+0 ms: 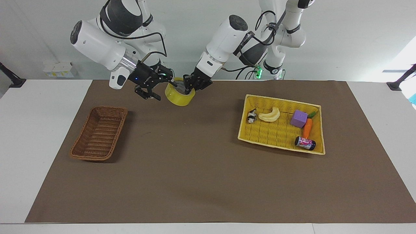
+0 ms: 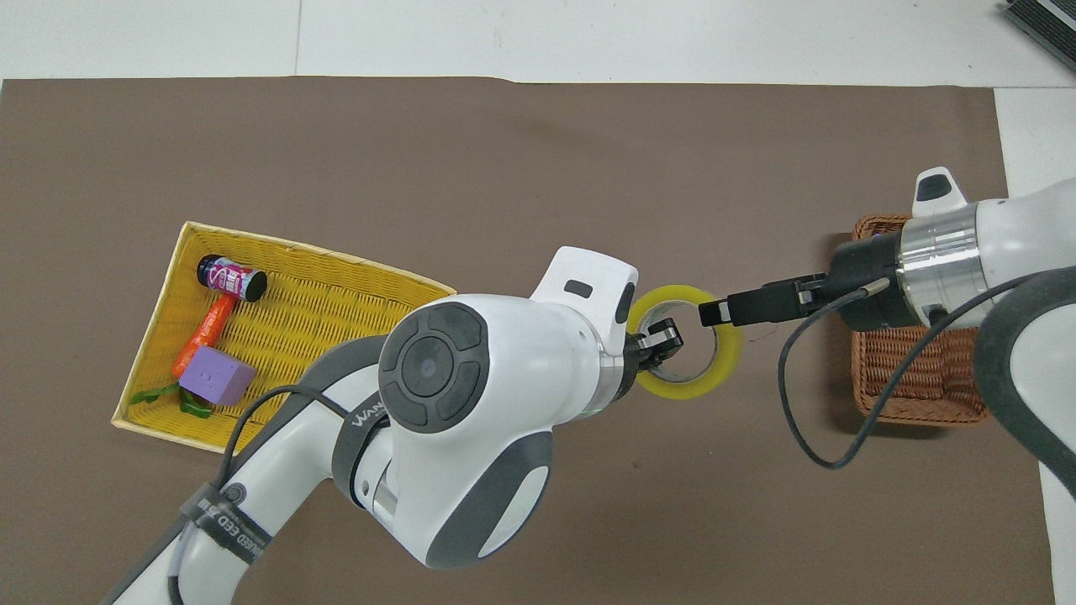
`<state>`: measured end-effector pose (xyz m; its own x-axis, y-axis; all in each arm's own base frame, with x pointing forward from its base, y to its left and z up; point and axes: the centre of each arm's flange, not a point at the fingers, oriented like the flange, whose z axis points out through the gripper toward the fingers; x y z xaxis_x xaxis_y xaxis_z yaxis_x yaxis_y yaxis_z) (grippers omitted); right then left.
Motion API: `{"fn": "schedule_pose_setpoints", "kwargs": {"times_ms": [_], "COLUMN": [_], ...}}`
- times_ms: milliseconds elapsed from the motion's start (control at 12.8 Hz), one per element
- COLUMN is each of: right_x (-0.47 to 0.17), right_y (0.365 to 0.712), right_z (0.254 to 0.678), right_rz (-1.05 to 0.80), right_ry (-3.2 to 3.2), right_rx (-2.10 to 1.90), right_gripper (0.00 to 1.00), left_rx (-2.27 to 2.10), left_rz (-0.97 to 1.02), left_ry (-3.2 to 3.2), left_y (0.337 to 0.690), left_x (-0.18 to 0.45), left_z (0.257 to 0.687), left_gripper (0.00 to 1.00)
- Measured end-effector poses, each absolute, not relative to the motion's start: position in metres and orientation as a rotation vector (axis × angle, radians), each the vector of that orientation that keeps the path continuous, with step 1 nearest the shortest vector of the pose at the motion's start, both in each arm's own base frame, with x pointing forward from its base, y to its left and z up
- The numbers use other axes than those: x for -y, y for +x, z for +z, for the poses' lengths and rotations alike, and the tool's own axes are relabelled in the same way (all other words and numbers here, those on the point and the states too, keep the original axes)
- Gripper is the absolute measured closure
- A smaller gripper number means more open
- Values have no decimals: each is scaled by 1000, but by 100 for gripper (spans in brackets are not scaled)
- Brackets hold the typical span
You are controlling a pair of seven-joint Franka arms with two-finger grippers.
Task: Move tape to another basket
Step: 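Carry the tape toward the basket while the right gripper reaches it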
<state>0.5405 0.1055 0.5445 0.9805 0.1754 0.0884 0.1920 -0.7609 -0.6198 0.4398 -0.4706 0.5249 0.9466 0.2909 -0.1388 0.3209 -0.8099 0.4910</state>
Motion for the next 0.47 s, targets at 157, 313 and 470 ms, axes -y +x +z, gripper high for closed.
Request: {"fn": "schedule_pose_setpoints", "kwargs": {"times_ms": [157, 313, 470], "right_x": [-103, -104, -106], "right_y": [541, 540, 540], "right_z": [543, 542, 542], "right_rz": [-41, -40, -38], "right_ry": [-2450, -2449, -2449], "right_rx": [280, 284, 288], "right_gripper": [0, 1, 9], "left_rx": [-438, -446, -451], "left_rz": [-67, -26, 16], "left_ry": [2564, 2529, 2490], "left_y": [441, 445, 449], "left_x": [470, 471, 473], "left_z": [526, 530, 533], "left_gripper": [78, 78, 78]}}
